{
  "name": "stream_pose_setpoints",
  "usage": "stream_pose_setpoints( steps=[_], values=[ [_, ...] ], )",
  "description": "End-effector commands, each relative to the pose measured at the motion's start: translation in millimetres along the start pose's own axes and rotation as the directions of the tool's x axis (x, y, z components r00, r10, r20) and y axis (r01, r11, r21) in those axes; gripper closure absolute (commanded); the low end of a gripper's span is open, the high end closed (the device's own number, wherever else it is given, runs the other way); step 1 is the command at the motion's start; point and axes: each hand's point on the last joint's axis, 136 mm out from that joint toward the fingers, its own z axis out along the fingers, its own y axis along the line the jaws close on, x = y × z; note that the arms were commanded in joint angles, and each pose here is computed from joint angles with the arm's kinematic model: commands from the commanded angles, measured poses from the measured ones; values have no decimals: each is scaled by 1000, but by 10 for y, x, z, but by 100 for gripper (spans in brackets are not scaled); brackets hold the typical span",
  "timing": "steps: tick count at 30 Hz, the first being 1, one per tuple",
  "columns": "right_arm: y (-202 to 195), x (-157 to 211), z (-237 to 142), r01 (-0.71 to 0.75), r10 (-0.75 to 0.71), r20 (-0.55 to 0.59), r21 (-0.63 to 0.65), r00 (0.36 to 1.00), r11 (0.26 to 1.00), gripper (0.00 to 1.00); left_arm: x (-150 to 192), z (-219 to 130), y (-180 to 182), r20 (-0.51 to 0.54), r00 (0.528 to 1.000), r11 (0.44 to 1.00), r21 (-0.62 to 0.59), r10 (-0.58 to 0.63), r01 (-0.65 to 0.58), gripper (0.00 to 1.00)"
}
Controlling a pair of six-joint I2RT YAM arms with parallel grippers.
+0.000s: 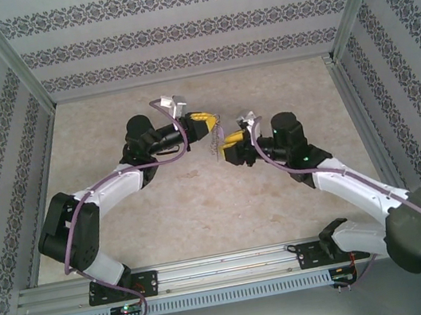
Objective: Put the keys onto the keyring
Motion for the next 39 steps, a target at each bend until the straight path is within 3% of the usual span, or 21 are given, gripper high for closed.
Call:
stream_pose_setpoints(
  steps=[1, 6, 13, 27, 39],
  values=[
    [9, -214, -160, 2, -4, 109, 18, 994, 1000, 53, -318, -30, -193, 106, 991, 997, 14, 78, -80, 100],
    [-91, -432, -318, -48, 29, 218, 83, 976, 995, 52, -319, -49, -196, 115, 990, 997, 6, 79, -81, 100],
    [-139, -815, -341, -146, 121, 334, 51, 935, 988, 51, -330, -60, -200, 127, 989, 997, -3, 78, -78, 100],
    [-24, -1148, -110, -215, 277, 359, -205, 891, 955, 55, -343, -27, -160, 165, 986, 1000, 3, 24, -25, 100],
    [50, -1204, -47, -193, 291, 349, -290, 891, 937, 67, -304, 4, -153, 164, 986, 1000, 17, -14, 11, 100]
  ],
)
